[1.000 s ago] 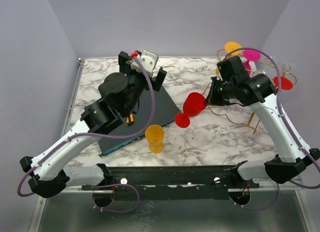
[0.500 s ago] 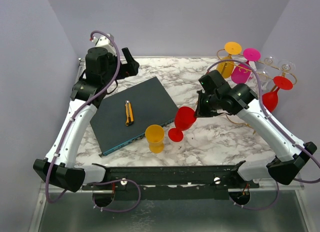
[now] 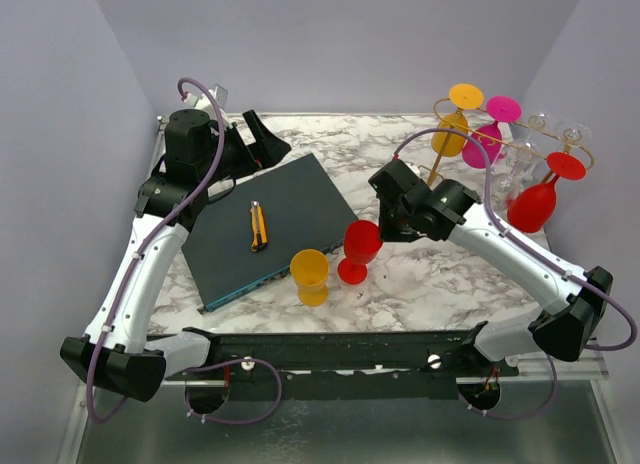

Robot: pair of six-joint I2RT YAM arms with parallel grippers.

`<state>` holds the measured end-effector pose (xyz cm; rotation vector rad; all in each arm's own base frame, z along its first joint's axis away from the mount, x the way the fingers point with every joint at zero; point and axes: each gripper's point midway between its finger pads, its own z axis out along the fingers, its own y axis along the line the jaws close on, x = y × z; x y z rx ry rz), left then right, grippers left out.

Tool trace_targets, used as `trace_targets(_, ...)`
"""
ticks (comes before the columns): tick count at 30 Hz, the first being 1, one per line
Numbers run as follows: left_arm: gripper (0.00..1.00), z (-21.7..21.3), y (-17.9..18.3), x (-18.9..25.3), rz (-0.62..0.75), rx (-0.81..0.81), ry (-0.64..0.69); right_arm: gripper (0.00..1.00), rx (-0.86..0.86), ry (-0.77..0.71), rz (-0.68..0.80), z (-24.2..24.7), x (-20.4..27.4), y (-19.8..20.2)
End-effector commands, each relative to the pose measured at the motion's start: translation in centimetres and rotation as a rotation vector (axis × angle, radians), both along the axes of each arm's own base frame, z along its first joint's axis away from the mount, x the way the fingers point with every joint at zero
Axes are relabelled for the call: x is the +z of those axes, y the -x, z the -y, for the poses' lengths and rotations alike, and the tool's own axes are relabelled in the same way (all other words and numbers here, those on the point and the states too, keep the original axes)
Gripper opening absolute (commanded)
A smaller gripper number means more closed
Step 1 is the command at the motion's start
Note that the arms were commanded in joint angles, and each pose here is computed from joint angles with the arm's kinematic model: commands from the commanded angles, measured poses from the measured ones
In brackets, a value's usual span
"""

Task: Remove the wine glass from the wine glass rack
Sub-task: Place the wine glass at the center of the board.

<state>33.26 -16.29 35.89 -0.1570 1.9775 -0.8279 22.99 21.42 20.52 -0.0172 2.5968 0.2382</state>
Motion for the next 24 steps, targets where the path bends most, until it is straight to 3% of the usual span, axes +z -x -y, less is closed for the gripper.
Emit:
trace_targets(1,0.99,0.5,1.4,0.0,-0.027,-0.045,0.041,0.00,-0.030,0.007,0.066,-0.5,-0.3,-1.0)
trace_targets(21,0.99,-0.2,2.8,-0.3,-0.035,-0.029,0.025,0.01,-0.049,0.045,0.094,-0.8,-2.2,-0.6)
trace_targets(24,0.99,-0.3,2.8,-0.5,-0.041,-0.028,0.021,0.09,-0.045,0.049,0.094,-1.0,-2.1,-0.6)
